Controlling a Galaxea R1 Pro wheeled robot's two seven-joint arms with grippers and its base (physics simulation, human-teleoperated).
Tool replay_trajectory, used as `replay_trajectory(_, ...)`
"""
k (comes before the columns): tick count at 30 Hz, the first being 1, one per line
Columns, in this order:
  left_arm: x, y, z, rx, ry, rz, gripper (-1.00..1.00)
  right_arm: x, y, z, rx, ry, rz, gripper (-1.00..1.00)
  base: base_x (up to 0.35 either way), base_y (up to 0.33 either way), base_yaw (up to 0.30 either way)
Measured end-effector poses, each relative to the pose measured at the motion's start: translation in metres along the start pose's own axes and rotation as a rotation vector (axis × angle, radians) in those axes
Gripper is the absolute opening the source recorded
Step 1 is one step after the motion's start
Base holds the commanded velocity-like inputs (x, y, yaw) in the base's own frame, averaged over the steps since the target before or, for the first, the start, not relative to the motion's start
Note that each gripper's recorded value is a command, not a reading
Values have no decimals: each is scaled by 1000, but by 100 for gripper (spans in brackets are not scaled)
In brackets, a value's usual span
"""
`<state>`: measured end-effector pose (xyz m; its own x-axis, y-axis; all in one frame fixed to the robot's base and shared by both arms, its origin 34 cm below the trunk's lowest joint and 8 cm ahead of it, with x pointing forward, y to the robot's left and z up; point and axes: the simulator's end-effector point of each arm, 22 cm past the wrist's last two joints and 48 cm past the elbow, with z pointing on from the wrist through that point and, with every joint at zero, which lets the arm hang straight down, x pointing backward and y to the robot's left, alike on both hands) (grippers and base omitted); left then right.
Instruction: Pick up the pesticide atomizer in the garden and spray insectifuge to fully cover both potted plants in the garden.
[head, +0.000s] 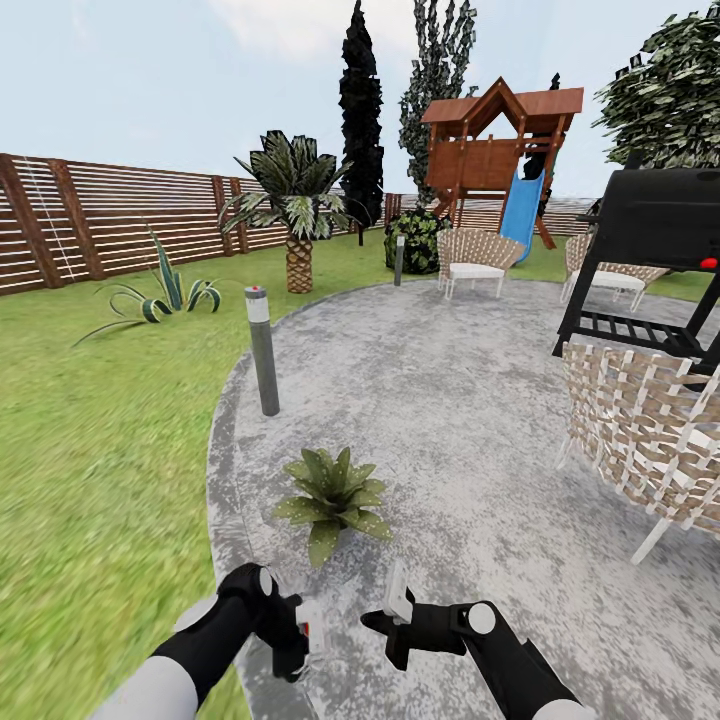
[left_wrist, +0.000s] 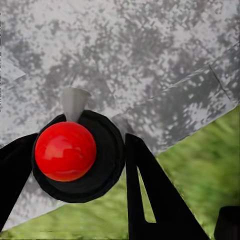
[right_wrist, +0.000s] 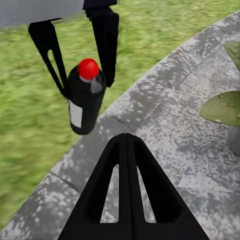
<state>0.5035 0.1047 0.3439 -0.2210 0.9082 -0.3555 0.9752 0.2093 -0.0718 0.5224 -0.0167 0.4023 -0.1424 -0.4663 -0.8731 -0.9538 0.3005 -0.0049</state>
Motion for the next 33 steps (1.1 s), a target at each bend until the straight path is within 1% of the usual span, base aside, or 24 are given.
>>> replay_trajectory(4, 57, 15, -12, -25, 69, -38, -100, 2, 0, -1, 0, 3, 1, -100, 0, 0, 0)
replay_trajectory(6, 89, 20, -18, -31, 110, -65, -100, 5, -2, -3, 3, 10, 1, -100, 0, 0, 0)
replay_trajectory(9, 122, 23, -24, -31, 132, -118, -100, 8, -3, -5, 5, 15, 2, -100, 0, 0, 0)
replay_trajectory(11, 139, 23, -27, -29, 151, -142, -100, 15, -6, -11, 11, 27, 1, -100, 0, 0, 0)
replay_trajectory(12, 146, 21, -27, -25, 161, -149, -100, 19, -8, -14, 15, 35, 0, 100, 0, 0, 0)
replay_trajectory(16, 168, 23, -33, -29, 192, -171, -100, 31, -17, -26, 35, 56, 2, 100, 0, 0, 0)
replay_trajectory(18, 169, 25, -34, -40, 184, -186, -100, 34, -28, -29, 82, 60, 4, 100, 0, 0, 0)
replay_trajectory(19, 167, 34, -36, -74, 158, -214, -100, 39, -36, -30, 127, 66, 16, 100, 0, 0, 0)
replay_trajectory(20, 163, 48, -38, -132, 113, -269, -100, 60, -40, -33, 178, 98, 56, 100, 0, 0, 0)
replay_trajectory(21, 162, 55, -37, -168, 71, -329, -100, 92, -38, -39, 226, 146, 115, 100, 0, 0, 0)
replay_trajectory(22, 158, 58, -32, -185, 4, -405, -100, 124, -42, -50, 310, 190, 187, 100, 0, 0, 0)
replay_trajectory(24, 142, 66, -25, -231, -153, -514, -100, 168, -56, -78, 485, 232, 322, 100, 0, 0, 0)
replay_trajectory(25, 137, 71, -23, -258, -207, -545, -100, 180, -61, -90, 537, 237, 365, 100, 0, 0, 0)
replay_trajectory(26, 137, 75, -20, -302, -274, -599, -100, 194, -70, -109, 607, 236, 415, 100, 0, 0, 0)
replay_trajectory(27, 142, 77, -16, -346, -316, -653, -100, 204, -79, -128, 669, 231, 450, 100, 0, 0, 0)
replay_trajectory(28, 152, 78, -12, -396, -340, -704, -100, 213, -89, -148, 734, 224, 476, 100, 0, 0, 0)
replay_trajectory(29, 159, 80, -11, -438, -352, -730, -100, 218, -96, -161, 781, 220, 490, 100, 0, 0, 0)
replay_trajectory(30, 170, 83, -11, -506, -368, -766, -100, 224, -109, -181, 867, 211, 503, 100, 0, 0, 0)
replay_trajectory(31, 182, 86, -14, -590, -391, -805, -100, 229, -122, -205, 980, 199, 505, 100, 0, 0, 0)
replay_trajectory(32, 191, 84, -16, -641, -409, -839, -100, 233, -127, -221, 1058, 193, 493, 100, 0, 0, 0)
replay_trajectory(33, 201, 80, -17, -684, -425, -876, -100, 236, -127, -235, 1128, 188, 478, 100, 0, 0, 0)
